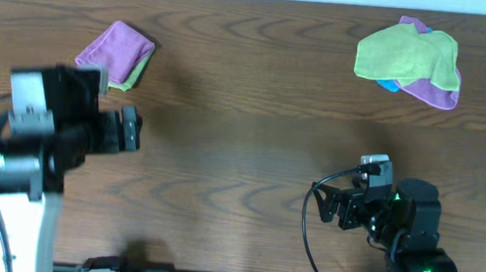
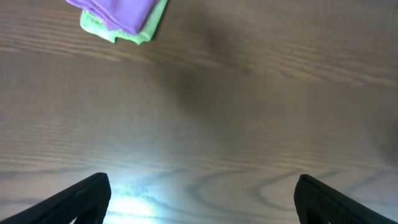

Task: Fold the cloth

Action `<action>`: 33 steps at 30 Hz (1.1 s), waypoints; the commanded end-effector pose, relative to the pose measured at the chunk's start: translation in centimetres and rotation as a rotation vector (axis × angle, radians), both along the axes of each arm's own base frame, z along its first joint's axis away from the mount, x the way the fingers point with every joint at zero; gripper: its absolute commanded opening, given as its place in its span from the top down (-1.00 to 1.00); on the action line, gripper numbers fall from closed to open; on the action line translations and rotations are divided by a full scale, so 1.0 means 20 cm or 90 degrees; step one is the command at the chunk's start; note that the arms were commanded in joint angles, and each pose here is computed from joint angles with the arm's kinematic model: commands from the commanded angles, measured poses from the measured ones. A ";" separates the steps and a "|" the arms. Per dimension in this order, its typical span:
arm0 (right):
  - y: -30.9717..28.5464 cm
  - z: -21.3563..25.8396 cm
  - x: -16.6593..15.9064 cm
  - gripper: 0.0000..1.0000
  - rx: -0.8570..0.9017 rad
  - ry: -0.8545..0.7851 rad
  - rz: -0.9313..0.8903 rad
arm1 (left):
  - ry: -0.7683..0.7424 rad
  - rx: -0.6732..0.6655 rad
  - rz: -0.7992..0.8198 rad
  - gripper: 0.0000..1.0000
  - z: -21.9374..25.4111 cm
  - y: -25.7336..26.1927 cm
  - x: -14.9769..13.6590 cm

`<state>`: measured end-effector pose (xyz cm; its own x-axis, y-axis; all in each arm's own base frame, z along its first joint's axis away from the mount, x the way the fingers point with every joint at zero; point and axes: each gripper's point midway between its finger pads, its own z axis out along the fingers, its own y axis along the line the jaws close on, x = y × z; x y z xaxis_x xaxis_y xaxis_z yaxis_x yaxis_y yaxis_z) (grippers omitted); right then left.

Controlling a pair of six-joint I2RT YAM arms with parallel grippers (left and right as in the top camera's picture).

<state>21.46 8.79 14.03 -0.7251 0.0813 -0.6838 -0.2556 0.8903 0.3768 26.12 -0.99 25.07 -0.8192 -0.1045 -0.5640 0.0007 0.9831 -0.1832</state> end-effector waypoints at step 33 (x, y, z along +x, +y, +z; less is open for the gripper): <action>0.00 0.00 0.00 -0.99 0.007 0.004 -0.005 | -0.207 0.170 0.016 -0.91 -0.70 0.11 -0.49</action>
